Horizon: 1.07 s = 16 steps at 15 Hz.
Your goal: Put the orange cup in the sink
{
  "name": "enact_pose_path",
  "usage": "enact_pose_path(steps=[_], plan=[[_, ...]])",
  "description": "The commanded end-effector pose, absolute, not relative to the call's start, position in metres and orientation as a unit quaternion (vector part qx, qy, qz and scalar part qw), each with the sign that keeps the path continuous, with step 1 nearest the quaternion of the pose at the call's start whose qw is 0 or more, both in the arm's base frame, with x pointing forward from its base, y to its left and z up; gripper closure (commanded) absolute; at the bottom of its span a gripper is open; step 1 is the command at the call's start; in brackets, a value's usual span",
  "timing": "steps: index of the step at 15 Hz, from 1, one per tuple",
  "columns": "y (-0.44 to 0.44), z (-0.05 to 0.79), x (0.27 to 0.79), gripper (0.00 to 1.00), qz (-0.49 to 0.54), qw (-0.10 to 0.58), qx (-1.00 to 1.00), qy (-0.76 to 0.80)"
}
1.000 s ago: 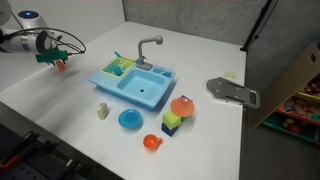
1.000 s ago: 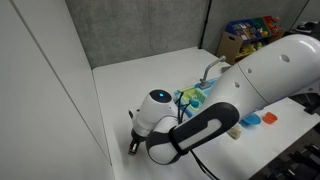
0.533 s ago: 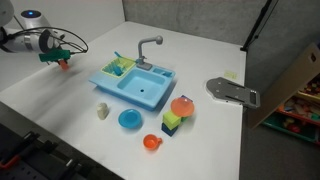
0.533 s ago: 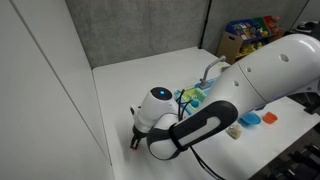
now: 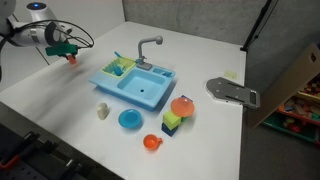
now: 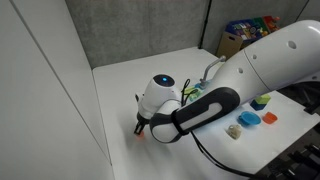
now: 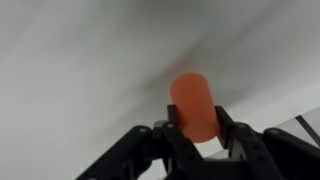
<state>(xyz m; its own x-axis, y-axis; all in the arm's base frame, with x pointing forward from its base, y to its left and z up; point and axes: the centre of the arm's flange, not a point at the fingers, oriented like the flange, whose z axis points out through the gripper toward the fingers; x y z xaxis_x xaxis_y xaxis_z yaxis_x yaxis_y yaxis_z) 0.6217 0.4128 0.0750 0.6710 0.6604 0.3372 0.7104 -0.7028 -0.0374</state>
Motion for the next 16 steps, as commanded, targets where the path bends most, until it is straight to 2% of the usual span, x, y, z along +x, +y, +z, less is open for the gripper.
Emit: enact_pose_path(steps=[1, 9, 16], plan=[[0.403, 0.109, 0.632, 0.86, -0.134, 0.071, -0.92, -0.36], [0.375, 0.171, 0.642, 0.86, -0.103, 0.049, -0.935, -0.335], [0.35, 0.225, 0.621, 0.86, -0.089, 0.029, -0.946, -0.311]])
